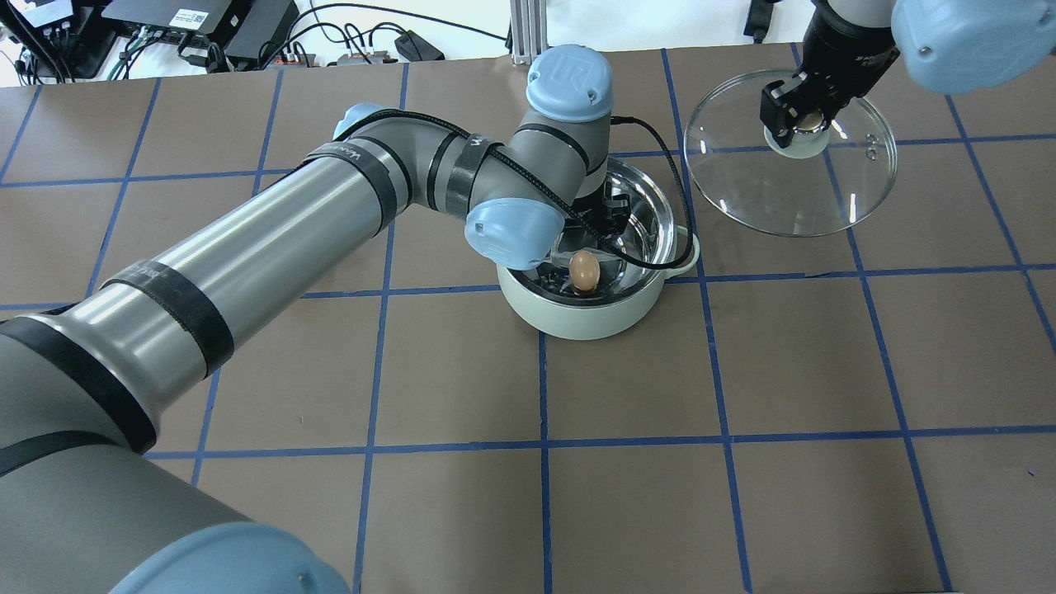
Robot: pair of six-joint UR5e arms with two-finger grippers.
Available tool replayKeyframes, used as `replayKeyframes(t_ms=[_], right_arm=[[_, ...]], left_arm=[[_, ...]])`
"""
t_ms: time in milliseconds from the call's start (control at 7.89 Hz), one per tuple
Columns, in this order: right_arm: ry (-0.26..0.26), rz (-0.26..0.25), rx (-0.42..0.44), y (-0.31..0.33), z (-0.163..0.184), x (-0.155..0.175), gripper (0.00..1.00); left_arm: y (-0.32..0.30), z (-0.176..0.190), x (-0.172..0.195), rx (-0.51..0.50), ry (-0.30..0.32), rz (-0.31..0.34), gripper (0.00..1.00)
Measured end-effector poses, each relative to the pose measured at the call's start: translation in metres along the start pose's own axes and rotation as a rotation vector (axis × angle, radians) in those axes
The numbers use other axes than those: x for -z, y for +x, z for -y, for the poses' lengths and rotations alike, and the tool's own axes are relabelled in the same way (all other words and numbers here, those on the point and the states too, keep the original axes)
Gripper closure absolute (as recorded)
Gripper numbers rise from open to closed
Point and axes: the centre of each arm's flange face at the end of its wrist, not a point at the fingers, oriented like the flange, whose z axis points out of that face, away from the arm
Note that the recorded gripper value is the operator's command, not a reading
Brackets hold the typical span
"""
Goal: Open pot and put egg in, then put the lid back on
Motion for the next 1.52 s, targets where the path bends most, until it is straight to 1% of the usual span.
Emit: replayKeyframes(t_ms=[254, 380, 507, 1014, 1394, 1521], right_arm=[[0.002, -0.001, -0.005, 0.0, 0.0, 0.0, 1.0], [0.002, -0.002, -0.006, 0.0, 0.0, 0.0, 1.0], [0.001, -0.001, -0.006, 0.0, 0.0, 0.0, 1.0], [-0.006, 0.003, -0.004, 0.0, -0.001, -0.001, 1.0], [-0.01, 0.006, -0.006, -0.001, -0.001, -0.002, 1.0], [-0.012, 0.008, -0.009, -0.002, -0.001, -0.002, 1.0]], left_arm=[[0.0, -0.001, 0.0, -0.002, 0.003, 0.003, 0.24], [0.0, 0.0, 0.006, -0.003, 0.014, -0.001, 0.24], [0.0, -0.001, 0.017, -0.005, 0.03, -0.008, 0.14], [-0.003, -0.005, 0.056, -0.007, 0.077, -0.021, 0.13], [-0.011, -0.012, 0.092, -0.012, 0.11, -0.003, 0.13], [-0.016, -0.013, 0.106, -0.018, 0.13, 0.001, 0.13]])
